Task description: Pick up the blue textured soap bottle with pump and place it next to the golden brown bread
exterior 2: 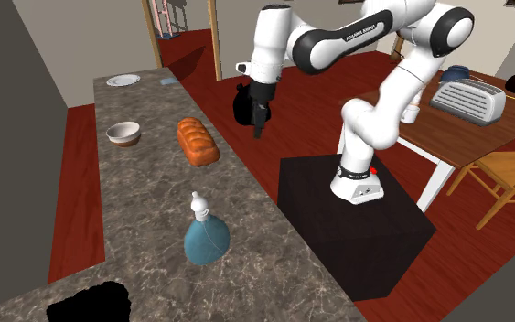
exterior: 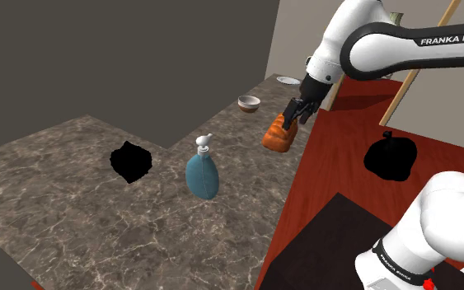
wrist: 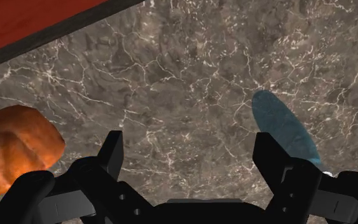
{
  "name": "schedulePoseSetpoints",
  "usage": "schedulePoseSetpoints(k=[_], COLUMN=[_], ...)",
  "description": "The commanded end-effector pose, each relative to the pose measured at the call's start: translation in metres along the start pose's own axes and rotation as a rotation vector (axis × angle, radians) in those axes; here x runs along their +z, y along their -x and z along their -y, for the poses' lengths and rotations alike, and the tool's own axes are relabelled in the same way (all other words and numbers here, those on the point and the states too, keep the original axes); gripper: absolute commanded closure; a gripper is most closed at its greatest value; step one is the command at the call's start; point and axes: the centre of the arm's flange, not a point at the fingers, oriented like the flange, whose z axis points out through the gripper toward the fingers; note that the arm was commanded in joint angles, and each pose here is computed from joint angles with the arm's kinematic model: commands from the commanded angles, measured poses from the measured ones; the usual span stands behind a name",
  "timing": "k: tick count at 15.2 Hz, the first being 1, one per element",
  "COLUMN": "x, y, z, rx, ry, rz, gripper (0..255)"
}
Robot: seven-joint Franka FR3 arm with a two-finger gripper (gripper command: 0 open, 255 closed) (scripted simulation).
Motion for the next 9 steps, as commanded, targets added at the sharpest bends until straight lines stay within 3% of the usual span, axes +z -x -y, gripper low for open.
schedulePoseSetpoints(k=[1,9], x=[0.019,0.086], y=[-0.008,-0.048], z=[0.011,0.065], rx=[-0.018,-0.093], ry=[-0.026,-0.13], rz=[-0.01,-0.039], gripper=[0,0])
